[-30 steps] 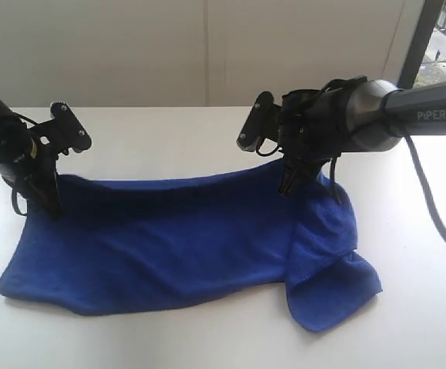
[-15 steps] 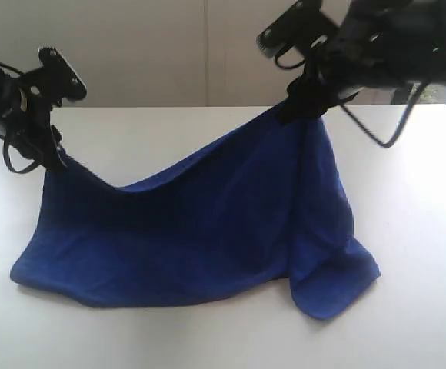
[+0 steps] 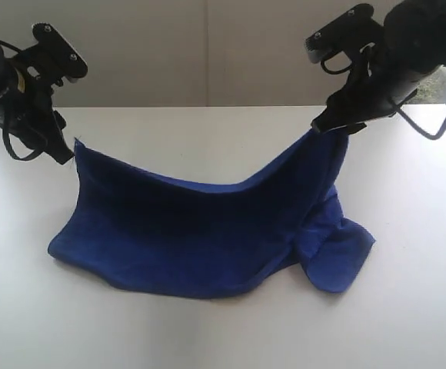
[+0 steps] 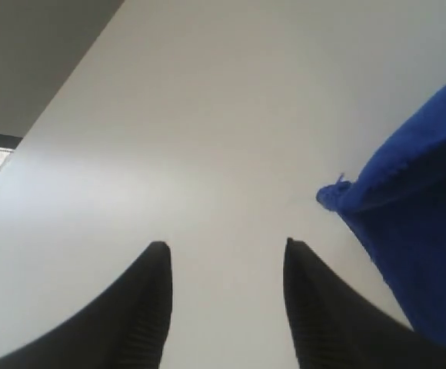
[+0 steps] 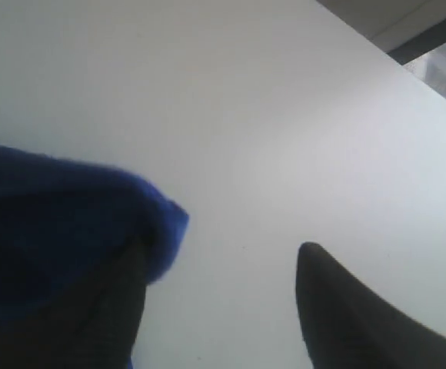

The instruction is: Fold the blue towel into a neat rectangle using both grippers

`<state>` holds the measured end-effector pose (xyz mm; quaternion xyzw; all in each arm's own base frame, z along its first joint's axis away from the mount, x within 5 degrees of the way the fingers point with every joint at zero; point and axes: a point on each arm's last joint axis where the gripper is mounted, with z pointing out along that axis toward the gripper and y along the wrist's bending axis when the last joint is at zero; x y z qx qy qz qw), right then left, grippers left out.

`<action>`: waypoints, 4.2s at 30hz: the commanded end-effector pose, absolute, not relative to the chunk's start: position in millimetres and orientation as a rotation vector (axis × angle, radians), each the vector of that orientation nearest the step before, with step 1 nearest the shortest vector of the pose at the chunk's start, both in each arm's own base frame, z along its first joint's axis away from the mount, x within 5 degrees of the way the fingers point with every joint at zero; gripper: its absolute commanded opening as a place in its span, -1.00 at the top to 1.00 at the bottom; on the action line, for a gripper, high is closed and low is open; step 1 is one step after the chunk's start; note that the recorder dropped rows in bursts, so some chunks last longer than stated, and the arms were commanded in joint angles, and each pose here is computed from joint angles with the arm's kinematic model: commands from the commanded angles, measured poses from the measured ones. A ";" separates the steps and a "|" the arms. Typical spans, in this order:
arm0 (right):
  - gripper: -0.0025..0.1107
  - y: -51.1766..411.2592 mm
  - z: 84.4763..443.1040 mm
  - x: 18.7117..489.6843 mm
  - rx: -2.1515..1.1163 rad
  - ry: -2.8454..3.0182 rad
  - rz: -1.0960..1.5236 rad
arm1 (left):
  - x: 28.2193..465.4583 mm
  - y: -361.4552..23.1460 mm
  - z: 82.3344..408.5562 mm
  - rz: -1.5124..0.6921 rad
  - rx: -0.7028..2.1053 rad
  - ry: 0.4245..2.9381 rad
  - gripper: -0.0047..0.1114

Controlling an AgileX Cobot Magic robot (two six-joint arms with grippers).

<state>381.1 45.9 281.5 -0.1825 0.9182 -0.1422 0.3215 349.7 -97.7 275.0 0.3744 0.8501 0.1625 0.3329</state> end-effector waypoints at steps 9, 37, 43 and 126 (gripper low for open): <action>-0.17 33.6 218.8 415.4 -0.344 2.451 -0.422 | 371.6 -103.2 234.1 0.469 1.091 2.216 0.04; -0.02 -38.5 201.1 394.1 -0.129 2.723 0.342 | 406.5 -72.4 291.0 0.363 0.672 2.005 -0.60; -0.02 -33.0 198.2 393.8 -0.140 2.726 0.436 | 407.4 -69.7 296.6 0.390 0.652 2.028 -0.60; 0.96 -23.3 215.2 412.5 -0.275 2.648 0.096 | 307.1 -128.6 118.1 -0.142 1.097 3.060 0.92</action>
